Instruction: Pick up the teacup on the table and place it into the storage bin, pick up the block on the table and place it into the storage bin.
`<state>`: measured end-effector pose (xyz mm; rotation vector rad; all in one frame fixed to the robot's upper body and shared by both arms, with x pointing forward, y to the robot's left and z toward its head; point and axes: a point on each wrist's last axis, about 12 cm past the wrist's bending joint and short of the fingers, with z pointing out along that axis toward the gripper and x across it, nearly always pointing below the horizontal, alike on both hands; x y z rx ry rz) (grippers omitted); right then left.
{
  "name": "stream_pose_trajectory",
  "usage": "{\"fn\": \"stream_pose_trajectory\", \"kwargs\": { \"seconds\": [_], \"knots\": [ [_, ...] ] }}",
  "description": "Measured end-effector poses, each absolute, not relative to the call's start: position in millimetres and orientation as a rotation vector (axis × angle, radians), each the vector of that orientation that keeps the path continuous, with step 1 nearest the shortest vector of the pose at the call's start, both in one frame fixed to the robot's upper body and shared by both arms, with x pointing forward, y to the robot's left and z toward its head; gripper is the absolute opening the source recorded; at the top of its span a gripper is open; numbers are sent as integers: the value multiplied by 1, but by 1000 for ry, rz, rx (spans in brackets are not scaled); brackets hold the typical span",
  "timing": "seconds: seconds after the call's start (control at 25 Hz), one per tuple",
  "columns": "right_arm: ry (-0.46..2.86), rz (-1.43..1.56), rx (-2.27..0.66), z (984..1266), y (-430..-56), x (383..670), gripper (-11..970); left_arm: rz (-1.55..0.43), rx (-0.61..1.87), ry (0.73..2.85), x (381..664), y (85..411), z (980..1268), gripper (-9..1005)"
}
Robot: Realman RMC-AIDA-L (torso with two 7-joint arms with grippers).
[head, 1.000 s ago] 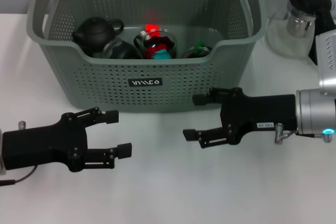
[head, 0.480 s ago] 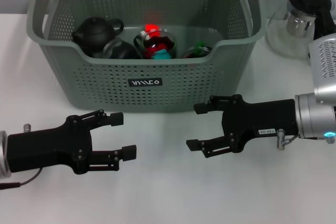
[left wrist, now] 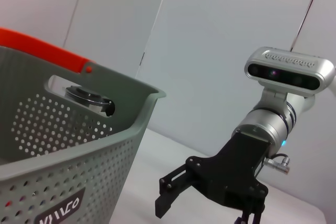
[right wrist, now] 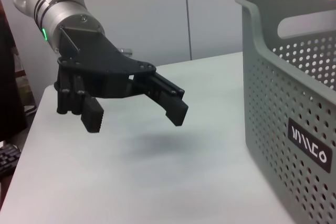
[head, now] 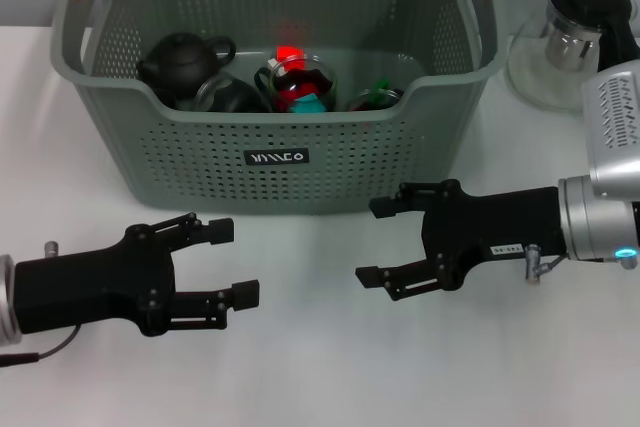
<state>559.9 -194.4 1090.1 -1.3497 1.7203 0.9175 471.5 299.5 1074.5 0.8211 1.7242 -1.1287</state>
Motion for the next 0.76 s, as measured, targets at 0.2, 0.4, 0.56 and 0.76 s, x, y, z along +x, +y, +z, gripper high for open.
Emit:
{"fn": "stream_pose_trajectory", "kwargs": {
  "seconds": [0.2,0.4,0.56,0.76],
  "knots": [
    [1721,914,-1352,1092,-195,562,927,-1119,828,1738,471,299,1072,934],
    [1723,911,-1353,1093,-195,563,929,-1112,816,1755,472,296,1067,934],
    [1724,911,-1352,1092,-195,563,932,-1119,804,1759,473,293,1064,934],
    [1732,915,-1344,1090,-196,561,935,-1129,800,1760,473,292,1063,934]
  ]
}}
